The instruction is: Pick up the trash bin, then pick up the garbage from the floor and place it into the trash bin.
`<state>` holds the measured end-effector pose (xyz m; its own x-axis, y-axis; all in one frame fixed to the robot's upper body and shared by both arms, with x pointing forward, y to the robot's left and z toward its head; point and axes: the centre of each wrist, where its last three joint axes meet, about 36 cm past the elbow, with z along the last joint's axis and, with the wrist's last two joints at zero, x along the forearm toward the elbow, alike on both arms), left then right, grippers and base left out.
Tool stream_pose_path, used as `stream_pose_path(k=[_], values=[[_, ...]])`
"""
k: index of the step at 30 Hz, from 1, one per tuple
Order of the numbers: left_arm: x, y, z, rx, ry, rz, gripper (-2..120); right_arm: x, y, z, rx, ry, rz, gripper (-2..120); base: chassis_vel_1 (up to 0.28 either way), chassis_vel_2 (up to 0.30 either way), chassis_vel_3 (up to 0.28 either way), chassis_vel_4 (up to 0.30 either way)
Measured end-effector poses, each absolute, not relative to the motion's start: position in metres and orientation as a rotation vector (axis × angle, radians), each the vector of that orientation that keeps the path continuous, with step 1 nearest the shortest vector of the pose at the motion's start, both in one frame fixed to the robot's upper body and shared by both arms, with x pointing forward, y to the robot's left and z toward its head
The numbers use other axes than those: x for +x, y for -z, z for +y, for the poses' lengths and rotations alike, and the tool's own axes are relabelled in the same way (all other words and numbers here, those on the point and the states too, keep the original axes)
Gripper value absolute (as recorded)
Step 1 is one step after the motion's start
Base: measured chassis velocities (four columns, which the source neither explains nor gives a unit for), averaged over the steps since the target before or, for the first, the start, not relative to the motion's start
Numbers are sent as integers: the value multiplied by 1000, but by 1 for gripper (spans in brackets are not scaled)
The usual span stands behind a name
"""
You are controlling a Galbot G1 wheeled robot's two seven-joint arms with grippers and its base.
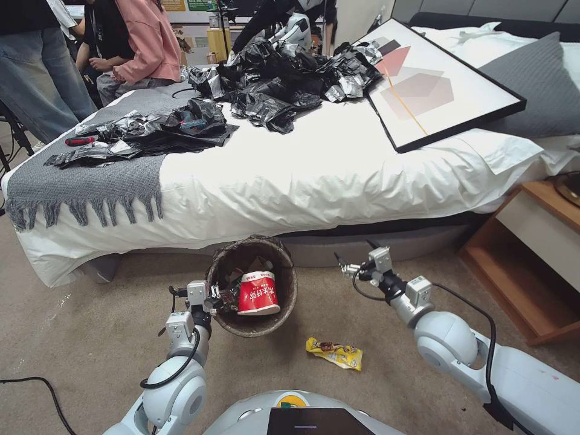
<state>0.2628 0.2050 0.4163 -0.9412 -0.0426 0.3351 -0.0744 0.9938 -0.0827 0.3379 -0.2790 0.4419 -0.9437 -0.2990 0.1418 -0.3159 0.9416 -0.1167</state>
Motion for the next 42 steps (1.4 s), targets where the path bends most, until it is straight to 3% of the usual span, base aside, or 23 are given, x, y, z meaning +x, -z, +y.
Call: stream_pose_path(k=[21,42], values=[[264,-411,202,82,-144,-2789,0,324,-360,-337,937,-299,-2659,100,0,0,0,0],[265,-407,200,80,-142,-2790,0,294,-304,-334,1077,-326,-2452,100,0,0,0,0]])
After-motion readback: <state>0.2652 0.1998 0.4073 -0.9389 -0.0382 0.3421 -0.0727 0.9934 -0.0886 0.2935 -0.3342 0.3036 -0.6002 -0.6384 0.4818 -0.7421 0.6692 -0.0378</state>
